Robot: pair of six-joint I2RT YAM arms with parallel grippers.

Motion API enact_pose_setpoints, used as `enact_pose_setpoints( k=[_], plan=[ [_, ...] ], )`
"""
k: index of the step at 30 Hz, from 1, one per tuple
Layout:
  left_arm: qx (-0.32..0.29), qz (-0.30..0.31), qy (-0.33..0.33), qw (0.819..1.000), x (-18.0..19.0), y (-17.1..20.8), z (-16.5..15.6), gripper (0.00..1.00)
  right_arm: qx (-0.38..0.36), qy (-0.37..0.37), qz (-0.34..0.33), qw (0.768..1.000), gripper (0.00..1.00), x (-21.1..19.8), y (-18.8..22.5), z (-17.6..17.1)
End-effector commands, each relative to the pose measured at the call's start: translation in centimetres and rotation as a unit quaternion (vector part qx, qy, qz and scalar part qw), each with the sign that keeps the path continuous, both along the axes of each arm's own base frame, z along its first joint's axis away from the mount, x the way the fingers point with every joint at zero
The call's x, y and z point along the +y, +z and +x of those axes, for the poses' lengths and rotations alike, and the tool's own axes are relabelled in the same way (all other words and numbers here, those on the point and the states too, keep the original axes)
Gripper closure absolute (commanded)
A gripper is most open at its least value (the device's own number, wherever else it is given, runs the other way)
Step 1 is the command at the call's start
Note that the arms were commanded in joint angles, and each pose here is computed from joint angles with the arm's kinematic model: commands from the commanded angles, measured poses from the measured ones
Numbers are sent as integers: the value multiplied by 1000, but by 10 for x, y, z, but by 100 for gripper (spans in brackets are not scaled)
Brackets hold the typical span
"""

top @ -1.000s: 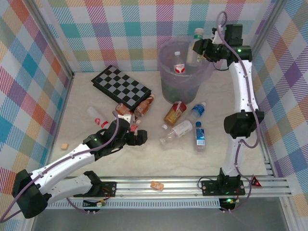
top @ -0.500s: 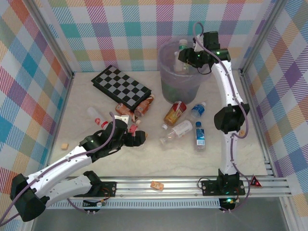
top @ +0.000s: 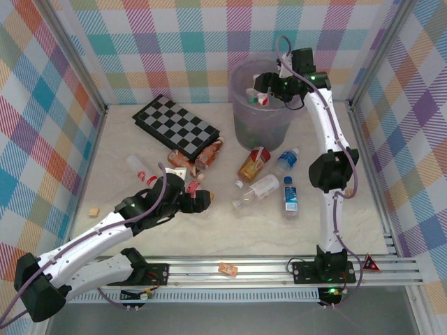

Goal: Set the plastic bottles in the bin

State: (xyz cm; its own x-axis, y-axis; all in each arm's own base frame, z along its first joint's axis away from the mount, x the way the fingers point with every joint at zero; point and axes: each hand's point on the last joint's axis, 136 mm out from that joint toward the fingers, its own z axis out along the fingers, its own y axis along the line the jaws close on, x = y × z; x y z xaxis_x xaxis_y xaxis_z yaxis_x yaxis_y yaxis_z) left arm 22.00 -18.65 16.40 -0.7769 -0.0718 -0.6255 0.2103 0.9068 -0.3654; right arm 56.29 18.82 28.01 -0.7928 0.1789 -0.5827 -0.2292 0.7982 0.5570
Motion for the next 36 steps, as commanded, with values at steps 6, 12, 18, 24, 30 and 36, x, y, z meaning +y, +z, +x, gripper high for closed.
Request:
enact_pose_setpoints(
  k=[6,12,18,24,30,36],
  plan=[
    [3,0,16,1000,8,0,-1,0,-44,7,4,999,16,1,35,-4],
    [3,0,17,1000,8,-1,0,0,-72,15,13,997,11,2,70,-20],
    [2,-2,15,1000,6,0,0,0,-97,15,11,995,0,-3,104,-41],
    [4,-2,13,1000,5,-2,0,0,-102,13,-6,995,0,-12,122,-68],
    [0,0,12,1000,7,-2,0,0,-95,16,-31,995,1,-22,127,-99],
    [-17,12,21,1000,11,1,6,0,-84,8,-67,994,0,-41,117,-149]
  ],
)
